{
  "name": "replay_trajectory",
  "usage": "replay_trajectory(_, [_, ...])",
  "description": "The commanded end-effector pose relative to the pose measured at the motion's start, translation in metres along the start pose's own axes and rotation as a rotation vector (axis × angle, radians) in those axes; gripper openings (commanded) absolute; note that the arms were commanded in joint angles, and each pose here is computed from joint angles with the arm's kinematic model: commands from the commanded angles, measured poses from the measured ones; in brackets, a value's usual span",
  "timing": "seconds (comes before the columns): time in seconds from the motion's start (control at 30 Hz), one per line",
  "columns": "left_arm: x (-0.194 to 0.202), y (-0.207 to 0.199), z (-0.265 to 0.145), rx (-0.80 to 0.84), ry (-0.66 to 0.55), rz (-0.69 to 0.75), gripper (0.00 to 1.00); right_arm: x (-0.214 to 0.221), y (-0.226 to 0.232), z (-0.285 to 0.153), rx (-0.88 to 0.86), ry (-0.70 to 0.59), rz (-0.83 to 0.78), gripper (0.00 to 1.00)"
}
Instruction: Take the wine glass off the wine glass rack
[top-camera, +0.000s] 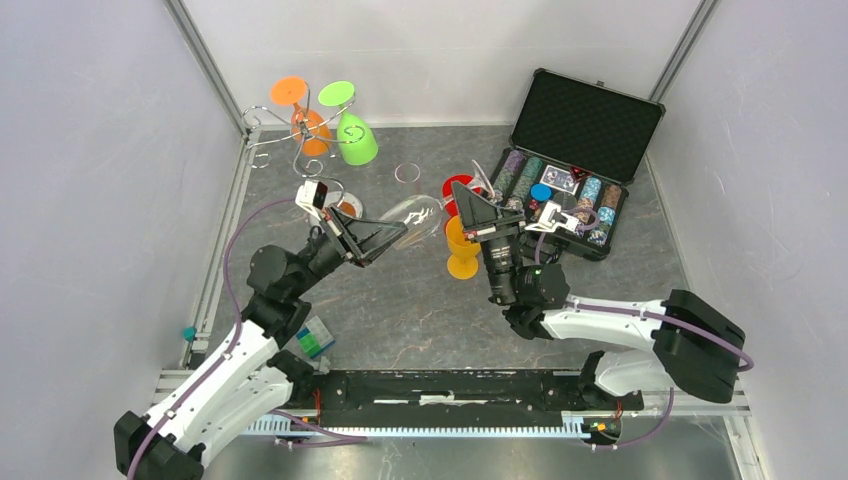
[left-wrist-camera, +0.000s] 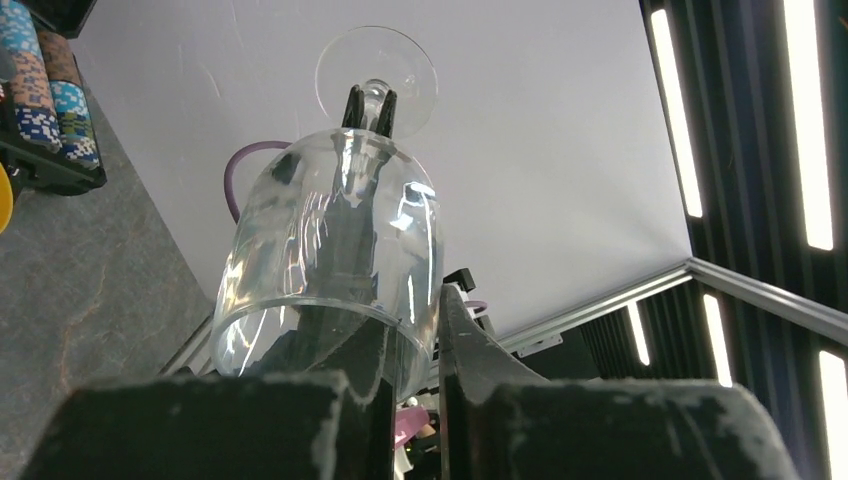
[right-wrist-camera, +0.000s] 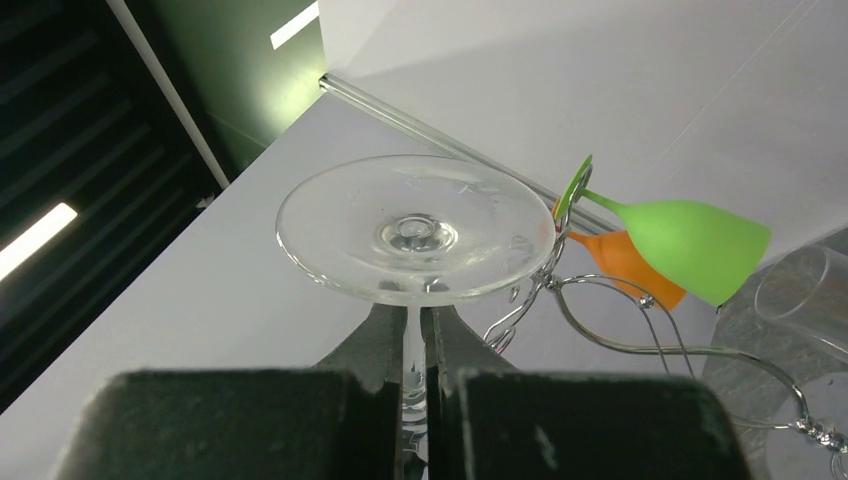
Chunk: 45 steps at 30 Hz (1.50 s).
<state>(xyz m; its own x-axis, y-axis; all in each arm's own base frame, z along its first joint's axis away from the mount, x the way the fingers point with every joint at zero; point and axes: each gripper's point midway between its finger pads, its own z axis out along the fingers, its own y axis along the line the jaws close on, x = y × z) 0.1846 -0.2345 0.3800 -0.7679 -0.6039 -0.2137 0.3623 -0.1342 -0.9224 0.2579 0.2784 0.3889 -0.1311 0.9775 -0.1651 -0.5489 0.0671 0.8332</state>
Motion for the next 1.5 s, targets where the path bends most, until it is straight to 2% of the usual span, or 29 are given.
replay_trajectory(0.0, [-0.015, -0.028, -0.001, 0.09, -0.085, 0.168, 0.02, -0.032, 0.017, 0.002, -0.01, -0.093, 0.051, 0.0])
replay_trajectory(0.17, [-0.015, -0.029, 0.002, 0.088, -0.077, 0.206, 0.02, -0.027, 0.013, 0.002, 0.013, -0.069, 0.043, 0.03])
replay_trajectory(0.23, [-0.016, -0.028, 0.003, 0.085, -0.075, 0.214, 0.02, -0.025, 0.01, 0.001, 0.018, -0.059, 0.044, 0.19])
replay_trajectory(0.27, [-0.017, -0.028, 0.004, 0.085, -0.078, 0.22, 0.02, -0.025, 0.01, 0.0, 0.018, -0.057, 0.047, 0.3])
replay_trajectory(0.37, [-0.022, -0.028, 0.005, 0.068, -0.102, 0.251, 0.02, -0.025, 0.015, -0.001, -0.013, -0.048, 0.018, 0.51])
replay_trajectory(0.47, [-0.032, -0.027, 0.005, 0.0, -0.143, 0.334, 0.02, -0.025, 0.012, -0.005, -0.007, -0.033, -0.005, 0.67])
replay_trajectory(0.57, [-0.043, -0.02, 0.002, -0.101, -0.18, 0.409, 0.02, -0.025, 0.007, -0.01, 0.017, -0.008, -0.041, 0.77])
replay_trajectory(0.7, [-0.052, -0.016, -0.002, -0.218, -0.184, 0.511, 0.02, -0.018, -0.006, -0.022, 0.053, 0.071, -0.107, 0.82])
replay_trajectory(0.8, [-0.054, -0.008, -0.01, -0.35, -0.139, 0.585, 0.02, -0.013, -0.021, -0.038, 0.089, 0.145, -0.156, 0.84])
replay_trajectory(0.87, [-0.053, 0.002, -0.017, -0.451, -0.078, 0.631, 0.02, -0.015, -0.028, -0.051, 0.094, 0.176, -0.198, 0.84])
replay_trajectory(1.0, [-0.037, 0.028, -0.035, -0.617, 0.134, 0.684, 0.02, -0.025, -0.035, -0.069, 0.093, 0.238, -0.362, 0.85])
replay_trajectory(1.1, [-0.042, 0.05, -0.046, -0.76, 0.189, 0.702, 0.02, -0.032, -0.049, -0.083, 0.14, 0.279, -0.453, 0.84])
replay_trajectory(1.47, [-0.049, 0.095, -0.043, -1.053, 0.345, 0.765, 0.02, -0.059, -0.047, -0.104, 0.167, 0.284, -0.479, 0.84])
